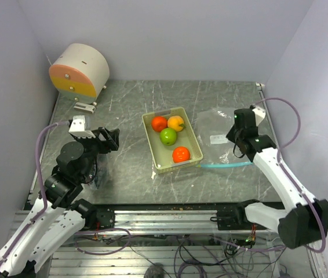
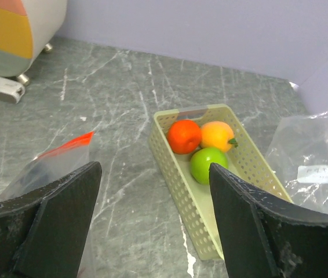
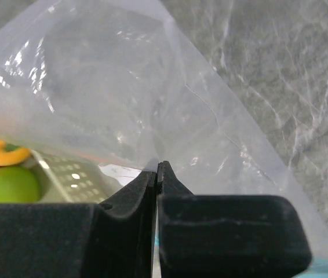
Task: Place the food in the zip-top bag and seal the zipper
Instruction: Pick up the zipper food storage bag at the center of the board, then open the zipper of the food storage bag.
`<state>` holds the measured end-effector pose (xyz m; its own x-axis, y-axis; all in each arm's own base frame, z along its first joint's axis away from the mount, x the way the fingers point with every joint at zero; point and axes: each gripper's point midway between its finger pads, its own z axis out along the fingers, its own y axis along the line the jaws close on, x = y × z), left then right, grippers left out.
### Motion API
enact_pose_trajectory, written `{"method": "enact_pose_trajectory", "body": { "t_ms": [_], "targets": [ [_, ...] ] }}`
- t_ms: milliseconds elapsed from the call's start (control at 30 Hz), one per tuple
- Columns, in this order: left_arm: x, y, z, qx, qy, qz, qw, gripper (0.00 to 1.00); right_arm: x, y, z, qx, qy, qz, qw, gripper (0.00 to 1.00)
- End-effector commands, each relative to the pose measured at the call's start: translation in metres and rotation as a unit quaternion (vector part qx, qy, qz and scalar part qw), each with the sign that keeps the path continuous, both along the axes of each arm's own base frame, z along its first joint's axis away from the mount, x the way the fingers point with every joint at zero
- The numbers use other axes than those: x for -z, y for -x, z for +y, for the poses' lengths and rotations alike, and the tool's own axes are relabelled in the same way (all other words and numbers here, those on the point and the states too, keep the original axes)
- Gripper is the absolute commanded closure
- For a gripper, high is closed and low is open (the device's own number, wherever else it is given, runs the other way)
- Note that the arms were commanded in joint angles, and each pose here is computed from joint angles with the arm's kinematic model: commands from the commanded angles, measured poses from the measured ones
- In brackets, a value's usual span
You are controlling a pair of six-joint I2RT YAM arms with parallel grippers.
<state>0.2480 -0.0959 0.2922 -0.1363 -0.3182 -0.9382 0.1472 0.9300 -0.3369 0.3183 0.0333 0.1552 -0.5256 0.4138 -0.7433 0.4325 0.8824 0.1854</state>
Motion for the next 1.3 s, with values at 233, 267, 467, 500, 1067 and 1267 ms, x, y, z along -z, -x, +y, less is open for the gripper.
{"method": "enact_pose_trajectory", "body": {
  "t_ms": [233, 267, 467, 500, 1067, 1267],
  "targets": [
    [-0.025, 0.005, -0.036, 0.089, 0.077, -0.07, 0.991, 0.0, -0.156, 0.002, 0.023, -0.025, -0.129, -0.213, 0.968, 1.0],
    [-0.027, 0.007, -0.038, 0.099, 0.082, -0.077, 0.989, 0.01, -0.165, 0.004, 0.027, -0.029, -0.15, -0.224, 0.963, 1.0],
    [-0.04, 0.02, -0.056, 0.159, 0.127, -0.123, 0.971, 0.0, -0.215, 0.014, 0.06, -0.047, -0.31, -0.276, 0.908, 1.0],
    [-0.041, 0.022, -0.061, 0.172, 0.136, -0.128, 0.967, 0.01, -0.22, 0.017, 0.065, -0.044, -0.342, -0.281, 0.895, 1.0],
    [-0.05, 0.029, -0.133, 0.329, 0.212, -0.249, 0.886, 0.12, -0.26, 0.016, 0.122, -0.109, -0.6, -0.282, 0.74, 1.0],
    [-0.047, 0.028, -0.173, 0.322, 0.186, -0.259, 0.891, 0.0, -0.269, 0.012, 0.123, -0.116, -0.604, -0.29, 0.733, 1.0]
  ]
}}
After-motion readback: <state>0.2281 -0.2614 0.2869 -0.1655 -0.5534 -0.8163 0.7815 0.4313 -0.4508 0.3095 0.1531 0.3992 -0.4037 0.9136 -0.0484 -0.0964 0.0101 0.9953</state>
